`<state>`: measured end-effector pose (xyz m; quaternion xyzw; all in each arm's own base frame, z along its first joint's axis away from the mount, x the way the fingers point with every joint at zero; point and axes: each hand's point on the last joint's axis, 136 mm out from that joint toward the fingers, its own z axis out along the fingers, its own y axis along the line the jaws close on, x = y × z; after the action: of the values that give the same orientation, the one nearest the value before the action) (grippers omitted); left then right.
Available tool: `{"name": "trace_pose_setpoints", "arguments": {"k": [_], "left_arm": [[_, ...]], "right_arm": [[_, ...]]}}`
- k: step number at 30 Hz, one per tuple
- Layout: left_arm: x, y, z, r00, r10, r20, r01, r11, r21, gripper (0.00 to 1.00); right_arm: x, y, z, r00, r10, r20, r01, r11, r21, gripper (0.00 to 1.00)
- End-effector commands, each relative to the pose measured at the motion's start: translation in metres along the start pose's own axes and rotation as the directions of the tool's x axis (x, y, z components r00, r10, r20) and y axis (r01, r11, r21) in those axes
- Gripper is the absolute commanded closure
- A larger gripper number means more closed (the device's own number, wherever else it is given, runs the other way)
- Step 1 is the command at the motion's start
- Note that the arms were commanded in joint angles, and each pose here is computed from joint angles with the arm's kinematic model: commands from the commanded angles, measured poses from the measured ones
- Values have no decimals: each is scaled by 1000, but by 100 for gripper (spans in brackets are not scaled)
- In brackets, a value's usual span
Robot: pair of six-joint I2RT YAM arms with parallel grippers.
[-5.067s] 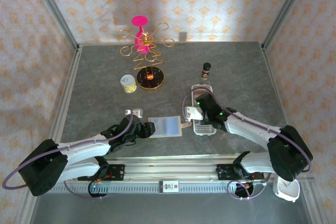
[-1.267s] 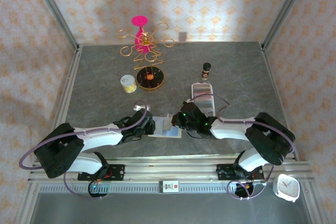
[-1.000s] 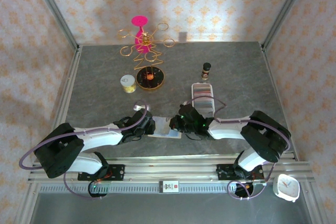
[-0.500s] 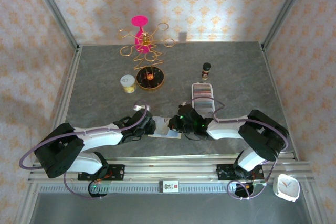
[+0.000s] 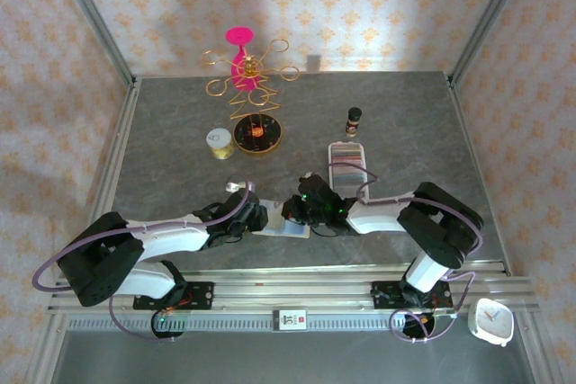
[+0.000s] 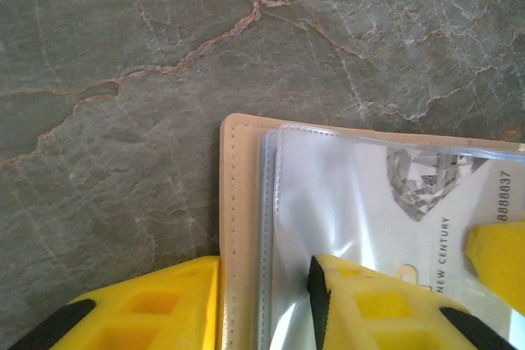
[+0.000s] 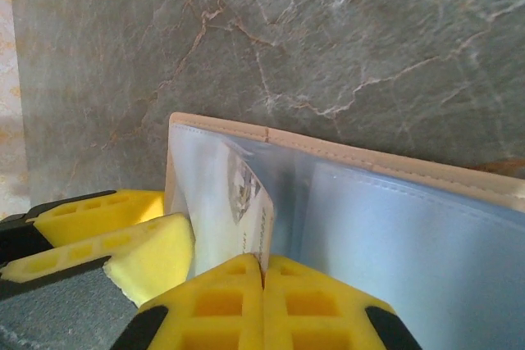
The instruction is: Put the credit cards into the card holder
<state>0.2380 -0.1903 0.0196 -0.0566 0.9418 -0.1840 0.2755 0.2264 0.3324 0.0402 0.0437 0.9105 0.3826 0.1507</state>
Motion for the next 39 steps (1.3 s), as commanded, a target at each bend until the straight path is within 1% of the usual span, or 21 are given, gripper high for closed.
{"name": "trace_pose_setpoints", "arguments": {"k": [1, 4, 10, 15, 18, 19, 21, 22, 25, 28, 32, 33, 35, 39], "left_arm": [[14, 14, 0, 999, -25, -24, 24, 999, -31, 62], [13, 8, 0, 999, -44, -15, 44, 999, 11, 62], [19, -7, -1, 997, -63, -46, 67, 992, 103, 64], [20, -9, -2, 997, -60, -49, 66, 990, 123, 64], [23, -7, -2, 997, -60, -57, 67, 990, 121, 64], [23, -6, -2, 996, -60, -59, 67, 991, 117, 65], [24, -4, -2, 996, -62, -57, 68, 992, 107, 65], [24, -2, -2, 996, -63, -56, 68, 992, 103, 65], [23, 1, -2, 997, -58, -50, 62, 994, 86, 65], [23, 4, -3, 997, -57, -43, 60, 996, 72, 64], [21, 6, -5, 998, -61, -26, 62, 996, 67, 61], [20, 7, -6, 998, -62, -22, 64, 996, 67, 61], [18, 7, -8, 997, -70, -7, 71, 995, 69, 60], [14, 8, -10, 996, -83, 15, 81, 994, 76, 59]], "right_arm": [[6, 4, 6, 999, -31, -29, 31, 1000, -1, 100], [6, 7, 7, 999, -34, -39, 34, 999, -8, 100], [4, 15, 13, 999, -30, -43, 29, 999, -32, 97], [3, 20, 20, 998, -27, -54, 25, 999, -37, 92], [1, 22, 20, 999, -24, -47, 22, 999, -38, 91], [0, 23, 19, 999, -24, -42, 22, 999, -35, 89], [-3, 21, 15, 999, -28, -26, 27, 1000, -14, 81], [-4, 17, 12, 999, -30, -16, 30, 1000, 7, 80], [-9, 10, 3, 999, -45, 13, 44, 997, 59, 78], [-10, 1, -3, 998, -54, 26, 51, 993, 108, 77], [-8, -3, -4, 998, -55, 18, 53, 991, 122, 75], [-7, -4, -4, 998, -53, 16, 51, 991, 123, 75], [-6, -5, -3, 998, -53, 14, 51, 991, 123, 81], [-3, -5, 3, 998, -56, 0, 56, 990, 127, 88]]}}
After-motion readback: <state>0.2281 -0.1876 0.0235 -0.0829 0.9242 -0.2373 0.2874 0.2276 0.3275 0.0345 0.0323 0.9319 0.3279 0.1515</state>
